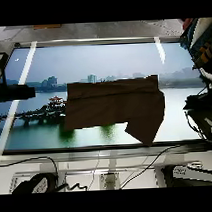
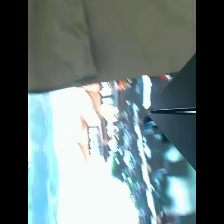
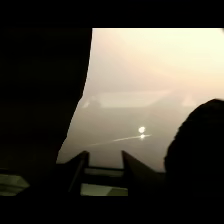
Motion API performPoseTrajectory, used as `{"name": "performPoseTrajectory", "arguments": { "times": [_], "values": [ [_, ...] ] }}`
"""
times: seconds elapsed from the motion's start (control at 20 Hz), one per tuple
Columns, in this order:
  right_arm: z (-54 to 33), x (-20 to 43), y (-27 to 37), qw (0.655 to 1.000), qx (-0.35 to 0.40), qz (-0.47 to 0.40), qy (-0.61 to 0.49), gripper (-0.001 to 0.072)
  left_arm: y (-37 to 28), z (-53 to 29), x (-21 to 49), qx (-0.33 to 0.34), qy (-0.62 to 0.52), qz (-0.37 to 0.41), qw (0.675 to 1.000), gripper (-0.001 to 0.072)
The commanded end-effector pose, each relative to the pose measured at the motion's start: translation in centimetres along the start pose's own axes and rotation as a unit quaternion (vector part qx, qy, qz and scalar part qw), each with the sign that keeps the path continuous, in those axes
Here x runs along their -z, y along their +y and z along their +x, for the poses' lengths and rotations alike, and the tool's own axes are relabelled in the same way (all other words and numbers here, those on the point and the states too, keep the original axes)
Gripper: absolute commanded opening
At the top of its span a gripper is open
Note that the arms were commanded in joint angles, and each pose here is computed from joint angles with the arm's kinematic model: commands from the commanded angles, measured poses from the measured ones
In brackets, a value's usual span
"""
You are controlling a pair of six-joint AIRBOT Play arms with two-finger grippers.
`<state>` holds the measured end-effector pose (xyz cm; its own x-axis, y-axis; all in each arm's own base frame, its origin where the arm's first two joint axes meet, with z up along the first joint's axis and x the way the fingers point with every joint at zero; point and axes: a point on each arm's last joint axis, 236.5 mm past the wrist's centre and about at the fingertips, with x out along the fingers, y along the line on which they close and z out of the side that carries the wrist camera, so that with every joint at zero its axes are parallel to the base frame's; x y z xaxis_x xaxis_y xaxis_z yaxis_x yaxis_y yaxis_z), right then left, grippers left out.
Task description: Fold the clothes and pants, and hang the long-sleeved shirts on hangers.
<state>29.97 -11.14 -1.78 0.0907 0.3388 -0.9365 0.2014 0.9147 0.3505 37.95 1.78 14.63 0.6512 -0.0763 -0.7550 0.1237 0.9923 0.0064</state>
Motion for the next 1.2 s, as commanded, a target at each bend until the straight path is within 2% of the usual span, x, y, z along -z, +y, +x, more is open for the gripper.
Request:
{"name": "performPoseTrajectory", "arguments": {
  "times": [0.0, 0.2, 0.7, 1.05, 1.1, 1.15],
  "values": [
    [5.5, 5.7, 2.6, 0.993, -0.094, 0.055, 0.043, 0.0418, 0.1, -2.8, 1.5, -0.02, -0.005, 0.012, 1.0, 0.0017],
    [9.9, 7.3, 4.6, 0.986, -0.15, 0.068, 0.023, 0.0419, -0.7, -2.2, 2.6, -0.005, 0.004, -0.015, 1.0, 0.0017],
    [12.9, 7.5, 4.5, 0.983, -0.152, 0.105, -0.015, 0.0408, -1.3, 0.9, 6.9, 0.011, 0.062, -0.029, 0.998, 0.0029],
    [14.9, 10.1, 5.8, 0.973, -0.194, 0.117, 0.037, 0.0369, -2.3, 6.1, 11.1, 0.048, 0.142, -0.062, 0.987, 0.0038],
    [15.1, 10.4, 5.9, 0.972, -0.196, 0.119, 0.04, 0.0368, -2.7, 6.7, 11.3, 0.058, 0.15, -0.071, 0.984, 0.0191],
    [15.2, 10.6, 6.1, 0.971, -0.2, 0.122, 0.041, 0.0368, -3.3, 7.3, 11.6, 0.071, 0.157, -0.082, 0.981, 0.0421]
  ]
}}
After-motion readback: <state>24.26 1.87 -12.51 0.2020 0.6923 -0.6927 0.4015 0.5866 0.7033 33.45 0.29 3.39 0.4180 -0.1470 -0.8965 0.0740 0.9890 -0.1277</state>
